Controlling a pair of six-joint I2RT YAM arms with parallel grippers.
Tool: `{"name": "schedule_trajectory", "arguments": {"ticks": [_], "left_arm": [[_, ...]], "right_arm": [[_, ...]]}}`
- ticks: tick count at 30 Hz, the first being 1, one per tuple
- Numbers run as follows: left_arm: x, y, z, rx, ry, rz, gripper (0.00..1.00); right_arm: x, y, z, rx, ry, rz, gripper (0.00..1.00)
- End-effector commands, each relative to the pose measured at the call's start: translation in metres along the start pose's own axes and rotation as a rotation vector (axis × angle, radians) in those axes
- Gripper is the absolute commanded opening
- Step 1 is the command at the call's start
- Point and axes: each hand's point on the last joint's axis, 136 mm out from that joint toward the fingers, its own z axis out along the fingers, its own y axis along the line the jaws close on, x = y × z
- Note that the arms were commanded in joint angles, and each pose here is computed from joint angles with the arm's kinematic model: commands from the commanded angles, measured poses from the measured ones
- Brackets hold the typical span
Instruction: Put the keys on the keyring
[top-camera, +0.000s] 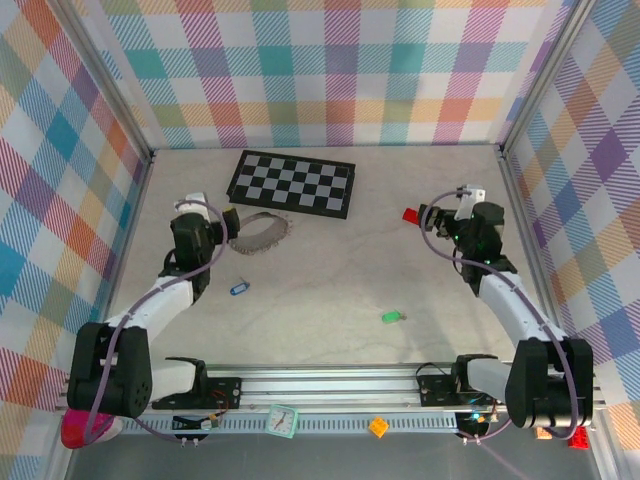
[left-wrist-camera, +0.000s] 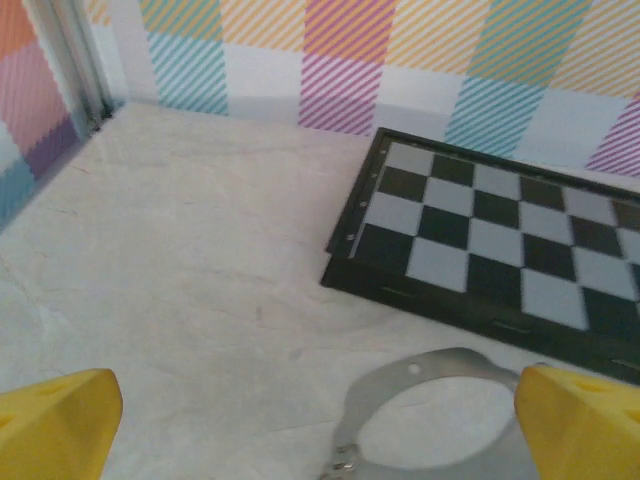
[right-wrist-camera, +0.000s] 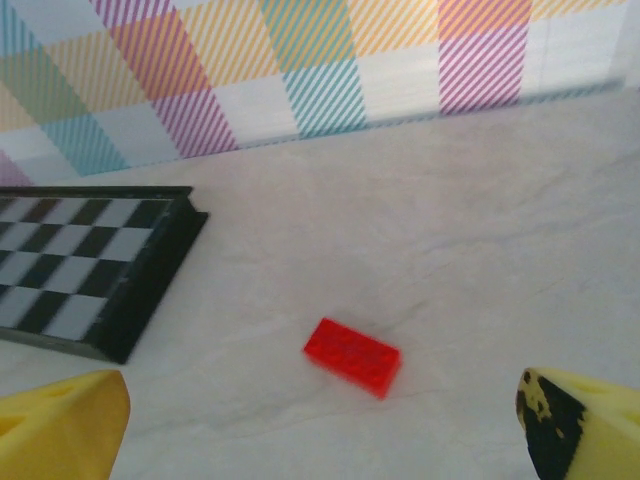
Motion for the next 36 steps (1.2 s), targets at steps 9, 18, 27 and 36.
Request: {"name": "schedule_trajectory", "arguments": {"ticks": [9, 18, 27, 36], "left_arm": [[0.069, -0.018, -0.001, 0.023, 0.574, -0.150, 0.94], [0.103, -0.008, 0.013, -0.038, 0.710, -0.087, 0.75], [0.118, -0.014, 0.032, -0.022, 0.760, -0.077, 0.67], [0.128, -0.016, 0.048, -0.036, 0.795, -0.082, 0.55]], "right_arm": [[0.095, 0.069, -0.034, -0.152, 0.521, 0.262, 0.86], [0.115, 0.111, -0.039, -0.217, 0.609, 0.198, 0.78], [0.115, 0.121, -0.026, -0.210, 0.620, 0.189, 0.76], [0.121, 0.120, -0.023, -0.196, 0.632, 0.183, 0.76]]}}
